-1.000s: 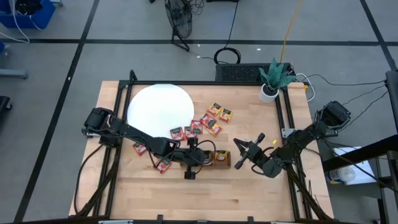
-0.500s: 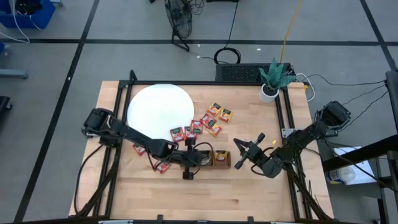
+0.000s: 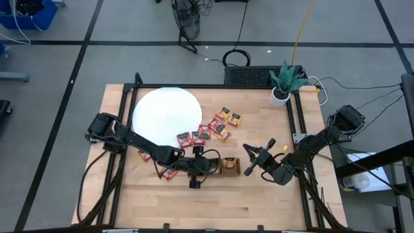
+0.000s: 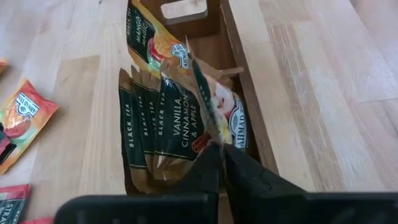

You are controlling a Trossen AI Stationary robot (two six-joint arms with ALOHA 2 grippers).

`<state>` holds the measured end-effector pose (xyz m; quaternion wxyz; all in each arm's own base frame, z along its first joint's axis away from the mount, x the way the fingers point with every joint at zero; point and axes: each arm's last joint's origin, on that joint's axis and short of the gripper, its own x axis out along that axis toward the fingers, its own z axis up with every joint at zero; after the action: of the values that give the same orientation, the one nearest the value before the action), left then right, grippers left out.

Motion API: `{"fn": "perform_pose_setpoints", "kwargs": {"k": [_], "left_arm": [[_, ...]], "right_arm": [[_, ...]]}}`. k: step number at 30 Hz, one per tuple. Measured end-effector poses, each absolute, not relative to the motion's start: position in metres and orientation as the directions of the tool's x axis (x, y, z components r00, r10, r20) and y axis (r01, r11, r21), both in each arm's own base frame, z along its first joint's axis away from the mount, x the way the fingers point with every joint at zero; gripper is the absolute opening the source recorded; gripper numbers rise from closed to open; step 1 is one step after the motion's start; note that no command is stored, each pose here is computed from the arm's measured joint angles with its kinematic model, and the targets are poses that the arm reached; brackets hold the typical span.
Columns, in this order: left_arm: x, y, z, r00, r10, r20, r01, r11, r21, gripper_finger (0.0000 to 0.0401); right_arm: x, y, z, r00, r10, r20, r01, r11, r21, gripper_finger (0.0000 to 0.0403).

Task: Pick & Place Tea
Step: Adjust the brown tea bag on the middle section of the wooden organizer, then put the top right yellow tea bag into the right section of the wooden organizer

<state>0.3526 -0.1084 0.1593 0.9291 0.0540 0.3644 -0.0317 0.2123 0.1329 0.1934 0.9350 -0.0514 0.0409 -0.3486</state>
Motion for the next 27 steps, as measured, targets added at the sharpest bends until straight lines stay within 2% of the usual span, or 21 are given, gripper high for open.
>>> {"fn": "perform_pose_setpoints", "kwargs": {"k": [16,27], "left_arm": [[0.352,-0.108,0.175,0.763,-0.037,-0.645,0.087,0.995,0.045,0.0056],[0.348,-0.107,0.187,0.778,-0.045,-0.626,0.09,0.995,0.039,0.0058]], "right_arm": [[0.212,0.133,0.193,0.755,-0.655,-0.041,0.646,0.753,-0.123,0.0],[0.212,0.133,0.193,0.755,-0.654,-0.041,0.646,0.754,-0.12,0.0]]}}
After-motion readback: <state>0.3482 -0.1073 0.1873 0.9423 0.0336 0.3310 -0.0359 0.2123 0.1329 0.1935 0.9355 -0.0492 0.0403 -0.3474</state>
